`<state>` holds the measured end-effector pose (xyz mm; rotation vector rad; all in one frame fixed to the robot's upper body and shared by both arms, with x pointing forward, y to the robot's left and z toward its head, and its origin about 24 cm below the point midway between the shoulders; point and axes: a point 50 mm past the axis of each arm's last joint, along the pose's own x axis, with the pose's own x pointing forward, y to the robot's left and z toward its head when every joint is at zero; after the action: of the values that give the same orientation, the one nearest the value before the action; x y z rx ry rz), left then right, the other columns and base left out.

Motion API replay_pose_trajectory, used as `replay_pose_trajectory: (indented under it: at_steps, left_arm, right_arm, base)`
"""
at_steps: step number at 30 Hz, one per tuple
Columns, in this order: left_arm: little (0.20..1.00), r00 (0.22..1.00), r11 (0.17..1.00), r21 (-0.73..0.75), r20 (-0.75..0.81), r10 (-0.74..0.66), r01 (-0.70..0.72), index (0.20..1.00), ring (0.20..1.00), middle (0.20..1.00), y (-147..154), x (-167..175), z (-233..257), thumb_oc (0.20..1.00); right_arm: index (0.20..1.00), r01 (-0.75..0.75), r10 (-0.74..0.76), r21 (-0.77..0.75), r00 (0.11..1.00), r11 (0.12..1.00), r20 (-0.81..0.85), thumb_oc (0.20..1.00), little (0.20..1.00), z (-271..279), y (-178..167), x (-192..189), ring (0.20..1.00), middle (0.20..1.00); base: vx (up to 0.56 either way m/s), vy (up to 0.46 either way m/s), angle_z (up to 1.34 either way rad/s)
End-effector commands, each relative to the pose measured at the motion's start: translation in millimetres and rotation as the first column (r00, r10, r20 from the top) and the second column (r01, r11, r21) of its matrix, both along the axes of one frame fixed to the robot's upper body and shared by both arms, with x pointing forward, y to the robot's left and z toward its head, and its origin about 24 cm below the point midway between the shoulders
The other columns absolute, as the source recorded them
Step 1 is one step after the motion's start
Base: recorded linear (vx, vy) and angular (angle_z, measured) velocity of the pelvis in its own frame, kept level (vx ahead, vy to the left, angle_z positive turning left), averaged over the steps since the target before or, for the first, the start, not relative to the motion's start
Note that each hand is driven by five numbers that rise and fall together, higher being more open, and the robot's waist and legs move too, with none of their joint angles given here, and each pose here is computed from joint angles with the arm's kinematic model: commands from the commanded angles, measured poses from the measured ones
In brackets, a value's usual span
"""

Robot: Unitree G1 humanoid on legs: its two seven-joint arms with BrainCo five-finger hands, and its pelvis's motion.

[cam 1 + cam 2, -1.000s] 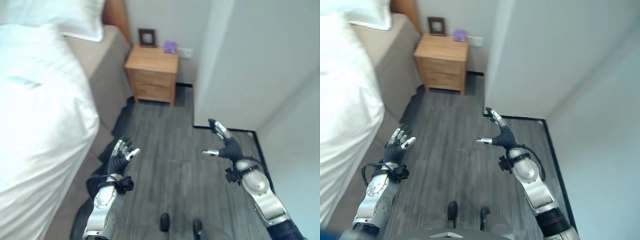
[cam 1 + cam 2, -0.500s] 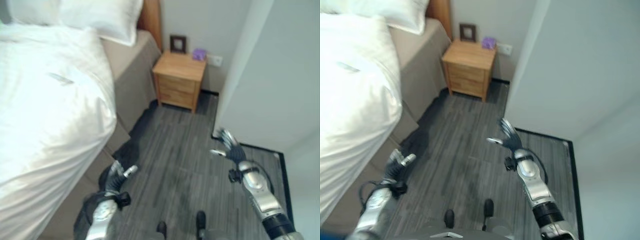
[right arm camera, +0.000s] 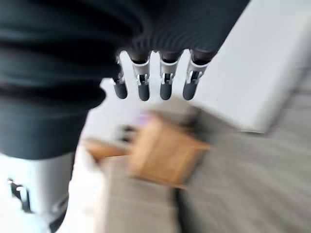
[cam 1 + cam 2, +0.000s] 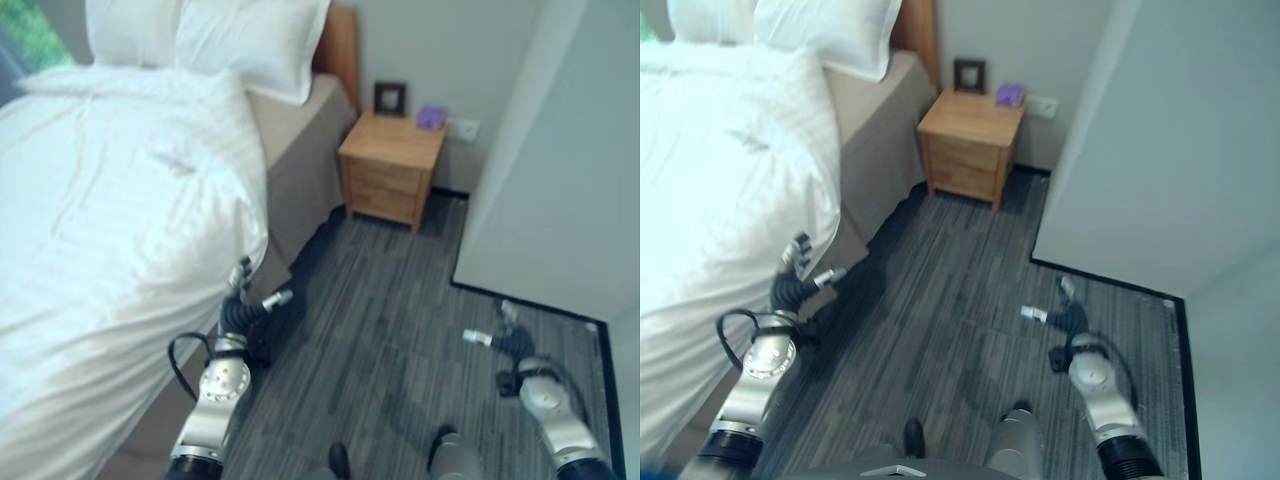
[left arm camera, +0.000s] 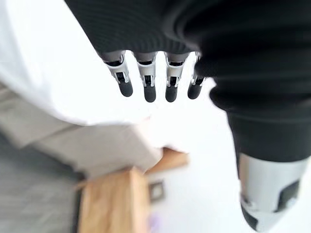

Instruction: Making the bed.

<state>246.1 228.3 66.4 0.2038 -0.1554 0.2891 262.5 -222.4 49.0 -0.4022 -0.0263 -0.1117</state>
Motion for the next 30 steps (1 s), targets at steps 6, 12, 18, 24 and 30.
replay_pose_trajectory:
  at_steps: [6,12,18,24,30]
  left_arm:
    - [1.0,0.999,0.995,-0.087,-0.029,0.042,-0.045,1.0,1.0,1.0,10,-19,-19,1.0]
    - [1.0,0.996,0.986,-0.162,-0.076,0.036,-0.048,1.0,1.0,1.0,13,-32,-29,1.0]
    - [1.0,0.994,0.989,-0.147,-0.112,0.014,-0.03,1.0,1.0,1.0,14,-38,-35,1.0]
    - [1.0,0.986,0.995,-0.098,-0.169,0.001,-0.017,1.0,1.0,1.0,16,-39,-39,1.0]
    - [1.0,0.994,1.0,0.014,-0.11,0.004,-0.003,1.0,1.0,1.0,28,-22,-15,1.0]
  right_arm:
    - [1.0,-0.04,0.04,0.002,0.995,0.999,0.089,1.0,1.0,12,11,7,1.0,1.0]
    - [1.0,-0.049,0.049,0.0,0.992,0.999,0.118,1.0,1.0,24,10,14,1.0,1.0]
    - [1.0,-0.033,0.033,-0.005,0.993,0.999,0.113,1.0,1.0,23,8,14,1.0,1.0]
    - [1.0,-0.077,0.078,-0.011,0.991,0.997,0.105,1.0,1.0,19,22,15,1.0,1.0]
    - [1.0,-0.056,0.057,-0.01,0.989,0.998,0.138,1.0,1.0,27,23,17,1.0,1.0]
  base:
    - [0.47,-0.292,0.52]
    - [0.36,-0.35,0.14]
    - [0.54,-0.076,0.16]
    - [0.64,0.093,0.14]
    - [0.45,-0.128,1.24]
